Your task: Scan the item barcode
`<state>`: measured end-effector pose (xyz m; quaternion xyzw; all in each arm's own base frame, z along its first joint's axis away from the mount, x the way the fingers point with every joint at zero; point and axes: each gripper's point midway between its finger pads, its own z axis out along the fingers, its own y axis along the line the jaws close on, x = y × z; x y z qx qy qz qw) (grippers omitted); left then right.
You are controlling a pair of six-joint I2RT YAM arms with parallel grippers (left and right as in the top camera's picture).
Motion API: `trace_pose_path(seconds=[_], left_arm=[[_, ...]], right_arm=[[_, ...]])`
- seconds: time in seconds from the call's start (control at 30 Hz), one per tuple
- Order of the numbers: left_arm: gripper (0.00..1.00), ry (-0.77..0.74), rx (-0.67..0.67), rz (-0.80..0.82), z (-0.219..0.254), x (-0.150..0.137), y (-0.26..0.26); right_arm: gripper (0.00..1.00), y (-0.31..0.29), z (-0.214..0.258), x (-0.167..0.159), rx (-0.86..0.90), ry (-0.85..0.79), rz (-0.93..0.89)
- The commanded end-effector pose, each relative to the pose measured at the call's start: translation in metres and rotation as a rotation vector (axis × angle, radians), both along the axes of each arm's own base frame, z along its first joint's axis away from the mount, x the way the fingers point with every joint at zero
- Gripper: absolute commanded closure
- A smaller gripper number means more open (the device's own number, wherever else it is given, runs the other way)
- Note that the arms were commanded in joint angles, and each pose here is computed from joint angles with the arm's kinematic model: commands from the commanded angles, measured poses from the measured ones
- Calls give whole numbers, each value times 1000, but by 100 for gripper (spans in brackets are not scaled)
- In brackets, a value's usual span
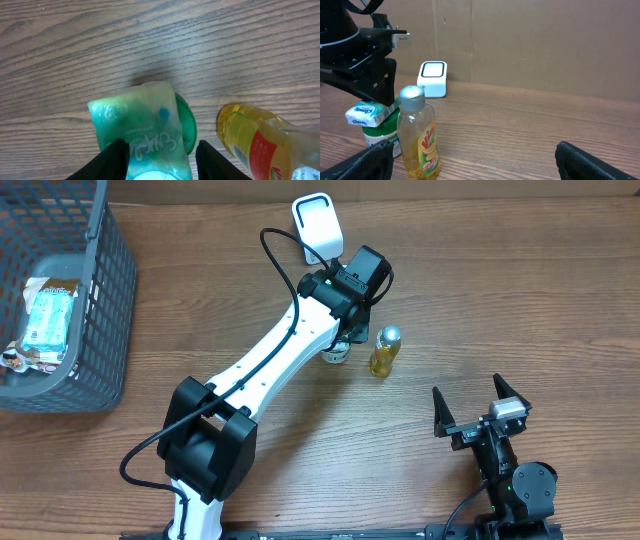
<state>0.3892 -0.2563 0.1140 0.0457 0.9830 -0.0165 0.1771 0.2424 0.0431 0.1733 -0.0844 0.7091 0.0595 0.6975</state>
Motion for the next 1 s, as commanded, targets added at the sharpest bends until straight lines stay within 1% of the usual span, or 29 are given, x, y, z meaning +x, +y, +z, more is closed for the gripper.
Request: trace_pose_path(seconds=[0.0,0.53,0.73,0.83,0.97], left_arm=[[54,-15,17,18,0,3,1],[53,7,33,13,-2,-3,3],[53,22,47,12,-13,-7,5],[55,25,57,13,-16,-8,8],[60,23,55,13,-16,-8,7]], right_arm=[[0,-2,-3,0,-1,-1,-8],[0,-2,-3,0,-1,-1,-8],[0,-2,-3,0,-1,0,-8],[0,-2,-3,0,-1,-1,-8],[0,-2,-3,0,-1,-1,-8]])
